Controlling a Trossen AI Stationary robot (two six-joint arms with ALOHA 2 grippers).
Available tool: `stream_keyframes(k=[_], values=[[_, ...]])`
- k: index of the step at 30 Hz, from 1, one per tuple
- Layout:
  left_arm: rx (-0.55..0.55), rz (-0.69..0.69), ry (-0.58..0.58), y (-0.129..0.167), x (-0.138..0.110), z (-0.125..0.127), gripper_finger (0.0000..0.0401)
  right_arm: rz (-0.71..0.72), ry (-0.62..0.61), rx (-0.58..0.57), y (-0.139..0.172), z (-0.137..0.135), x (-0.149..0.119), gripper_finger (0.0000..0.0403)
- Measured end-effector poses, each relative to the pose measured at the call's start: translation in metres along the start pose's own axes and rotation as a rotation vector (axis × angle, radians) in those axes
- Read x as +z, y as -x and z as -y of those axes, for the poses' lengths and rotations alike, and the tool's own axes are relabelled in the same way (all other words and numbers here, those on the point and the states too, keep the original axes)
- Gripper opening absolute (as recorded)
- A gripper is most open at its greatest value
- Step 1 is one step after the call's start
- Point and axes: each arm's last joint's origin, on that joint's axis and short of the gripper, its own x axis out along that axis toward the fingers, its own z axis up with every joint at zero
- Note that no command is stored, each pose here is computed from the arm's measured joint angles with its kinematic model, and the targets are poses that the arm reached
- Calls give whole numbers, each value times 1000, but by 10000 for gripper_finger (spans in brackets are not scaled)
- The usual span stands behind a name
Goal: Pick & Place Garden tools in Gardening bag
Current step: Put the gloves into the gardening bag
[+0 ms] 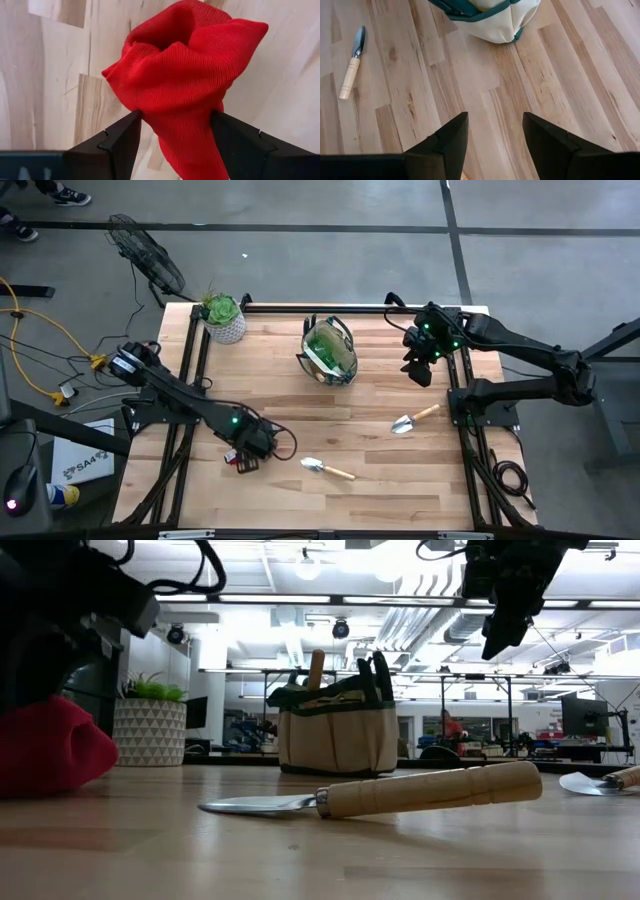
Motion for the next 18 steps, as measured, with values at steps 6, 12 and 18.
stream_keyframes(k=[6,12,18], values=[[7,-6,-11,-12,5,5,234,0,19,0,0,0,0,181],[13,-48,8,-26,9,9,207,0,22,-4,0,0,0,181],[-6,-74,17,-38,13,14,132,0,22,-5,0,0,0,181]])
